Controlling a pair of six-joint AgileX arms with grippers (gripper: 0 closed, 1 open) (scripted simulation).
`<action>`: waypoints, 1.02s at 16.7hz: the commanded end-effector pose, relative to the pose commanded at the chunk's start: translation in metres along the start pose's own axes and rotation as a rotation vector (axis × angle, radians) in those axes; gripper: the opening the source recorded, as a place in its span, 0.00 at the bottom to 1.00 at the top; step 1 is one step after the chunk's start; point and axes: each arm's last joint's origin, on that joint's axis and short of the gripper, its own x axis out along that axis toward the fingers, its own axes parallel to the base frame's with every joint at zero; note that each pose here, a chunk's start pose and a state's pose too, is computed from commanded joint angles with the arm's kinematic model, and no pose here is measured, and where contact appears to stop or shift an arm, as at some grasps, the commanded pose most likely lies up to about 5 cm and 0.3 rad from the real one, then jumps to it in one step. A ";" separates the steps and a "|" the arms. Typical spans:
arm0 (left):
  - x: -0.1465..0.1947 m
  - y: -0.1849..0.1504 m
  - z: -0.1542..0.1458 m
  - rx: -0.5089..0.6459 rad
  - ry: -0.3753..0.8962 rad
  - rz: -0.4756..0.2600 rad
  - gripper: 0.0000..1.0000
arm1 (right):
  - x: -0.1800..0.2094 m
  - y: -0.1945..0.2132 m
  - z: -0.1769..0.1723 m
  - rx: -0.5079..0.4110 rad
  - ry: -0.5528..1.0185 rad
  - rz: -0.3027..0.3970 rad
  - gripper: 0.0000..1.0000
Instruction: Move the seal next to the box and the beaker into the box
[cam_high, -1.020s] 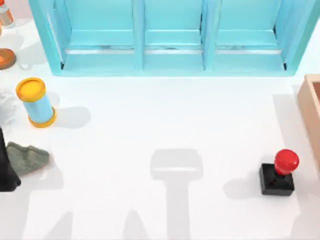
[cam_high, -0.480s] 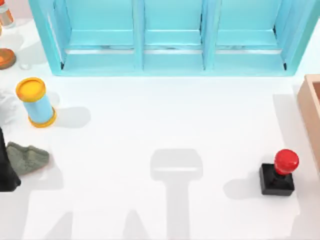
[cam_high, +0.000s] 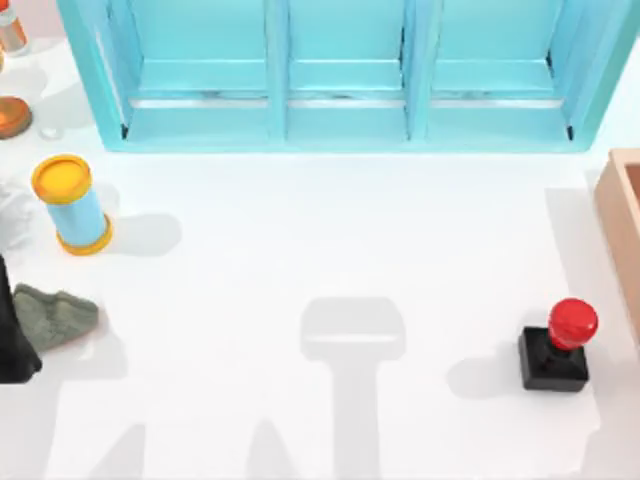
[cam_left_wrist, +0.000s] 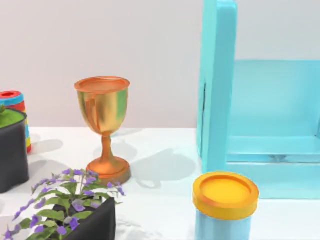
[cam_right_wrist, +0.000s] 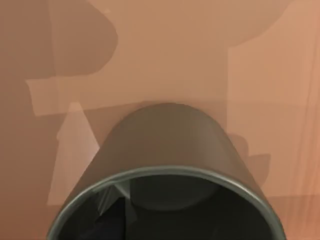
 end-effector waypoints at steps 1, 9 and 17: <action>0.000 0.000 0.000 0.000 0.000 0.000 1.00 | 0.000 0.000 0.000 0.000 0.000 0.000 1.00; 0.000 0.000 0.000 0.000 0.000 0.000 1.00 | -0.031 -0.002 0.009 0.000 0.000 -0.009 1.00; 0.000 0.000 0.000 0.000 0.000 0.000 1.00 | -0.097 -0.006 0.005 -0.005 0.001 -0.012 1.00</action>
